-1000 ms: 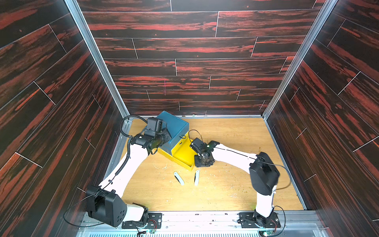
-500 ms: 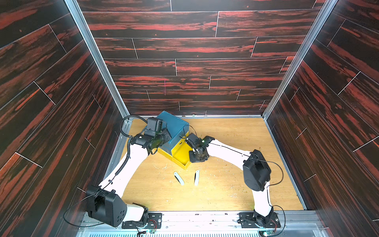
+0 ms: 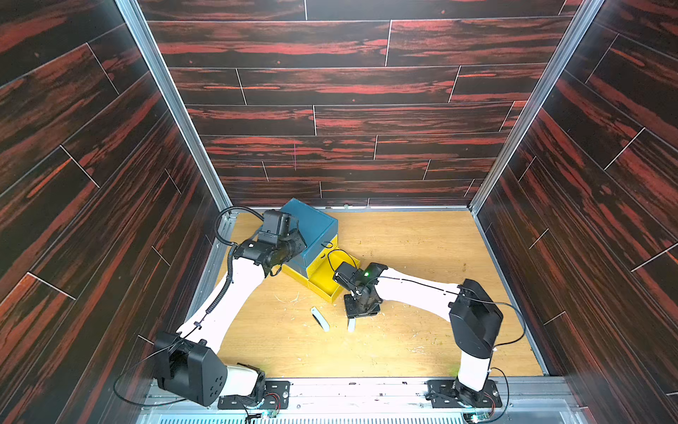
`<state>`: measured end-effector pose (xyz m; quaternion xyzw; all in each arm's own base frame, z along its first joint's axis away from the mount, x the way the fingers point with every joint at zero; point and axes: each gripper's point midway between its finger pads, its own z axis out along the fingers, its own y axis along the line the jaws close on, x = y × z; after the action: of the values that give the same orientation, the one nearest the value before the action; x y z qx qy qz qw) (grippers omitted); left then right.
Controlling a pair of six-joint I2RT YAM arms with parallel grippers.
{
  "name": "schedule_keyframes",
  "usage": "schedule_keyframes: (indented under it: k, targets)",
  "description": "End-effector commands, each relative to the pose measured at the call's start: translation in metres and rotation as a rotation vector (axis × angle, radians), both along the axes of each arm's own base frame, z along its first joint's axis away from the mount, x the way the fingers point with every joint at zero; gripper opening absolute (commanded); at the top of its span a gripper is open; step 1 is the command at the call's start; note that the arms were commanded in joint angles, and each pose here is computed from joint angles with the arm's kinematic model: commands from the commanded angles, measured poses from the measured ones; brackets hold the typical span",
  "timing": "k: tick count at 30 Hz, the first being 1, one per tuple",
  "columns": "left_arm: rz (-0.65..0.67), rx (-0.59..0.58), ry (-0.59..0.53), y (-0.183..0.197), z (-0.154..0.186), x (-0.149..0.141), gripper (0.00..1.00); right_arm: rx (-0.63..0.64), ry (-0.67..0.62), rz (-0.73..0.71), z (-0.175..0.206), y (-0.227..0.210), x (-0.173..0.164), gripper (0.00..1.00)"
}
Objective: Place the fruit knives into the drawer by color
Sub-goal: Pick up the fruit knife from the center of the board.
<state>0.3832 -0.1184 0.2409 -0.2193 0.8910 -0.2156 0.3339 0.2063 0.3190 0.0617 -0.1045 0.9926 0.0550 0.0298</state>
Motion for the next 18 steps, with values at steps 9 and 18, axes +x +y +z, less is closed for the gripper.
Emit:
schedule_keyframes:
  k: [9,18]
  targets:
    - [0.009,0.016,0.007,0.006,-0.001,-0.006,0.0,-0.021,0.087,-0.019,-0.037,0.014,-0.005,0.5]
    - [0.007,0.016,0.011,0.006,-0.002,-0.006,0.0,-0.113,0.109,-0.026,-0.059,-0.002,-0.009,0.48]
